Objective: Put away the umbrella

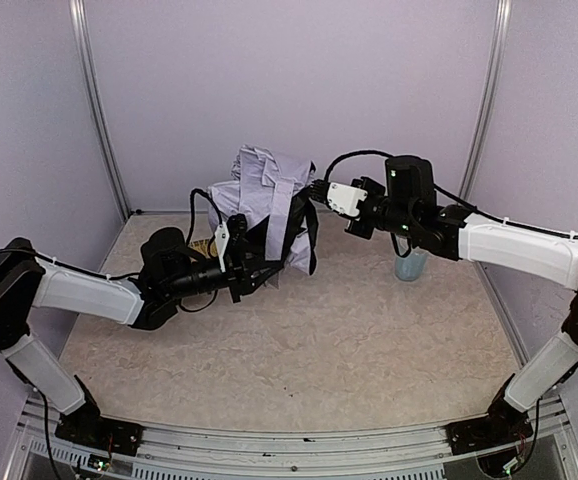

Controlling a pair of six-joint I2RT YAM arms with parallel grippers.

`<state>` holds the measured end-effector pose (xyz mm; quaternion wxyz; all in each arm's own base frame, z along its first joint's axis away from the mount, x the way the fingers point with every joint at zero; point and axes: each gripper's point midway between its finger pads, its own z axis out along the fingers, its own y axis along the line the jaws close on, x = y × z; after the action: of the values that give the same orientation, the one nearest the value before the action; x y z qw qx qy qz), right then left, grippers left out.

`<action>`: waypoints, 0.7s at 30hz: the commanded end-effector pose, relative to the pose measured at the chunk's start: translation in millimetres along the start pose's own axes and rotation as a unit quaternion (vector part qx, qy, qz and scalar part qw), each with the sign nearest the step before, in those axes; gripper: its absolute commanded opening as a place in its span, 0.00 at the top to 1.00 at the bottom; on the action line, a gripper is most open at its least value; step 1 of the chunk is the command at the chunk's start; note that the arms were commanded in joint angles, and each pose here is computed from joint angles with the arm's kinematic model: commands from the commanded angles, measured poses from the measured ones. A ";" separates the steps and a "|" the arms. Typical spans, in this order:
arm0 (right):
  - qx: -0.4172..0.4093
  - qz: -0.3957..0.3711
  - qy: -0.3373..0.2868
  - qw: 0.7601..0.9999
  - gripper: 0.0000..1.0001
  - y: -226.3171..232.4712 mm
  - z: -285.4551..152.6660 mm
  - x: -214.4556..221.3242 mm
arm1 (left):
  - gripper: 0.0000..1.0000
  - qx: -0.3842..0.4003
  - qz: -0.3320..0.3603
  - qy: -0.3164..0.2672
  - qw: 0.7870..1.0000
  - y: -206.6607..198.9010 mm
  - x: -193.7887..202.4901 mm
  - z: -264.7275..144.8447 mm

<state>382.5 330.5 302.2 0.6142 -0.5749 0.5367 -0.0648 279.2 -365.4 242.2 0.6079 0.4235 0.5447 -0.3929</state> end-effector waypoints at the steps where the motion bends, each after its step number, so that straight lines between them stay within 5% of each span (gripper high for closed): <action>1: 0.023 0.014 -0.056 0.998 1.00 -21.6 -18.0 -32.6 | 0.83 0.053 0.022 -0.046 0.997 -19.8 -18.6 -7.2; 3: 0.023 0.014 -0.051 0.998 1.00 -21.9 -17.9 -29.6 | 1.00 0.062 0.021 -0.046 0.997 -24.7 -19.0 -9.6; 15: 0.145 0.136 0.008 0.980 1.00 -116.9 -36.5 38.1 | 1.00 0.080 0.030 0.017 0.996 -51.8 -3.4 -30.5; 21: 0.121 0.141 -0.023 0.982 1.00 -119.6 -55.8 24.3 | 1.00 0.036 0.032 0.076 0.996 -30.9 36.0 -46.4</action>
<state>437.1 243.8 303.8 0.6086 -0.4694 0.6362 -0.0664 231.0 -344.9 248.0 0.5959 0.4749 0.5121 -0.3963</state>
